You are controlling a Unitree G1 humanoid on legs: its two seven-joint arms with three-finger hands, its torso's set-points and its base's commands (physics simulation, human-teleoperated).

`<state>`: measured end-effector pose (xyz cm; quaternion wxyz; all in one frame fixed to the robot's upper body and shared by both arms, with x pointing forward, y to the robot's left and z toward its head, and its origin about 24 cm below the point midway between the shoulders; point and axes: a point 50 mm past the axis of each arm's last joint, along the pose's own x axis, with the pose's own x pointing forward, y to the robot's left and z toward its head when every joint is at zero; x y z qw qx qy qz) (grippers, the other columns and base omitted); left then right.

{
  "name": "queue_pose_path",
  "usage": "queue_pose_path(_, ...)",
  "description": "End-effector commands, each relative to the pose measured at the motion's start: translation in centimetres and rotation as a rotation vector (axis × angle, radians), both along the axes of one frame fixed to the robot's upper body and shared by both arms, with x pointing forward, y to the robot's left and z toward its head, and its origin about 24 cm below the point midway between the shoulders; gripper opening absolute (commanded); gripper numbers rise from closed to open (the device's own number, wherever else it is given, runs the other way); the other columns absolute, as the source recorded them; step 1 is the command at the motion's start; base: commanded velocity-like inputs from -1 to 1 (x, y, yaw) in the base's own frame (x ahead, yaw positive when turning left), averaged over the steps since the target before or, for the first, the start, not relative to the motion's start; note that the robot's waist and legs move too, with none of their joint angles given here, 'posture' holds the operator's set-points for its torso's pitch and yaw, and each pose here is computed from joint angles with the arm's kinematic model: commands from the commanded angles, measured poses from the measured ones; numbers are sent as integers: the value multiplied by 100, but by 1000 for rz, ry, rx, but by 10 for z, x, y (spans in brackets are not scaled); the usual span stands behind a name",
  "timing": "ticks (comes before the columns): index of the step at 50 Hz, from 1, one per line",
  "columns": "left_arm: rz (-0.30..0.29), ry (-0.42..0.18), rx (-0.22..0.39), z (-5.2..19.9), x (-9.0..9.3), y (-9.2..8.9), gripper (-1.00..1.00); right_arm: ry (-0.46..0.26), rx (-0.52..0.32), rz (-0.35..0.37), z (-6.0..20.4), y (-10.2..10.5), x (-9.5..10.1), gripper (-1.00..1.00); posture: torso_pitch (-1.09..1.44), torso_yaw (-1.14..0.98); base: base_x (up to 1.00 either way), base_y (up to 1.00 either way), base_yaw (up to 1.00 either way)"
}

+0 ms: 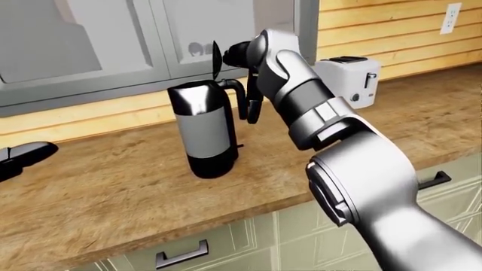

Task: Close the lid of the electric kettle.

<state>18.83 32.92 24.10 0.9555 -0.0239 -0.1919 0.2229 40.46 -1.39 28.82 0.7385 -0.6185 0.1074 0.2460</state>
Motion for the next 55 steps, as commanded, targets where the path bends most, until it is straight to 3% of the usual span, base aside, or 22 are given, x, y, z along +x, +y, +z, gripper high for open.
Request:
queue_pose_path(1, -4, -56, 39, 13, -3, -3, 100, -102, 12, 31, 28, 9, -6, 100, -57, 0, 0, 0, 0)
queue_pose_path(13, -5, -62, 34, 15, -4, -2, 100, -107, 7, 108, 30, 43, -20, 100, -57, 0, 0, 0, 0)
queue_pose_path(33, -3, -67, 26, 16, -5, 0, 100, -69, 9, 194, 4, 80, -34, 100, -57, 0, 0, 0, 0)
queue_pose_path(39, -5, -66, 28, 16, -4, -1, 100, -94, -2, 171, 22, 68, -31, 100, -57, 0, 0, 0, 0)
queue_pose_path(40, -6, -63, 33, 15, -3, -3, 100, -129, -20, 129, 46, 47, -26, 100, -57, 0, 0, 0, 0)
queue_pose_path(41, -7, -63, 33, 15, -3, -3, 100, -137, -20, 121, 51, 44, -26, 100, -57, 0, 0, 0, 0)
queue_pose_path(55, -12, -59, 41, 14, -1, -6, 100, -185, -24, 38, 86, 3, -21, 100, -57, 0, 0, 0, 0)
